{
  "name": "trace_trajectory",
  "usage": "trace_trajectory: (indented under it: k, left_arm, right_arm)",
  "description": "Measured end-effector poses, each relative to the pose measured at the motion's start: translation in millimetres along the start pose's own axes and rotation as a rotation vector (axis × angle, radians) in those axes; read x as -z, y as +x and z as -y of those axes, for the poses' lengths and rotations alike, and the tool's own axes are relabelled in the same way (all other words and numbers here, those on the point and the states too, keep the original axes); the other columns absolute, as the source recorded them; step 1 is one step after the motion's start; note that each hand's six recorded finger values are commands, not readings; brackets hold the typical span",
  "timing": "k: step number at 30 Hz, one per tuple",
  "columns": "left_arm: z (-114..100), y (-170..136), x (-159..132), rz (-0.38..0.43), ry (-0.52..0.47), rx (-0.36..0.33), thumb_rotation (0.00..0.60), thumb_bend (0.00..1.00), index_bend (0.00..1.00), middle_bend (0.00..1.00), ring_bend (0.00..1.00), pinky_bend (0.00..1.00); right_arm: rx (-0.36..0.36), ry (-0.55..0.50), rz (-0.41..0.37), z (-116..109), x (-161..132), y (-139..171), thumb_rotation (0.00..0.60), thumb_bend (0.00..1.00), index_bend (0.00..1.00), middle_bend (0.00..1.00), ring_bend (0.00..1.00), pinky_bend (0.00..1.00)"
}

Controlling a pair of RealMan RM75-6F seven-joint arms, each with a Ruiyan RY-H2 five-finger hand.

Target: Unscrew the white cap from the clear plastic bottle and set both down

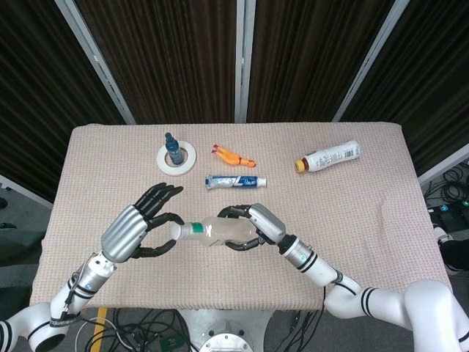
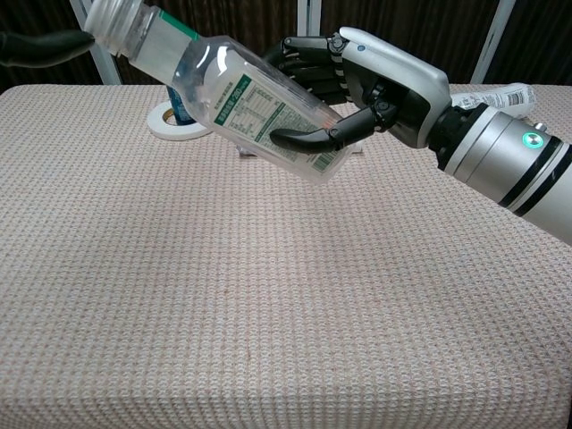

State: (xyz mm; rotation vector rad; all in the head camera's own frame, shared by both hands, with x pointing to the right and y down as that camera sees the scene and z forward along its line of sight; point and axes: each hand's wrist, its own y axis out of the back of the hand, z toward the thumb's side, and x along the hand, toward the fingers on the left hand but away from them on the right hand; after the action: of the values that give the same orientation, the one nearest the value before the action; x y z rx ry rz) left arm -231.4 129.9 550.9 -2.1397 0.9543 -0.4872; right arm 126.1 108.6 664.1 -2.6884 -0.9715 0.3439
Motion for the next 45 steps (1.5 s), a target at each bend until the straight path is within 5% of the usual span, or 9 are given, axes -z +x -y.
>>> trace_trajectory:
  k: [31,40,45]
  left_arm:
    - [-3.4,-1.0,3.7,-0.003,-0.028,-0.037,0.600,0.32,0.46,0.06,0.00,0.00]
    - [-11.6,-14.2,32.0,-0.090,0.089,-0.023,0.600,0.32,0.45,0.06,0.00,0.00]
    - [0.6,-28.1,64.0,-0.202,0.233,0.073,0.600,0.32,0.45,0.06,0.00,0.00]
  right_arm:
    - [0.025,0.022,-0.007,-6.5,0.7,5.8,0.600,0.41,0.71,0.58,0.45,0.54]
    - [0.030,0.133,0.035,-30.1,9.0,23.8,0.600,0.41,0.71,0.58,0.45,0.54]
    - [0.034,0.264,0.088,-53.5,16.9,41.4,0.600,0.41,0.71,0.58,0.45,0.54]
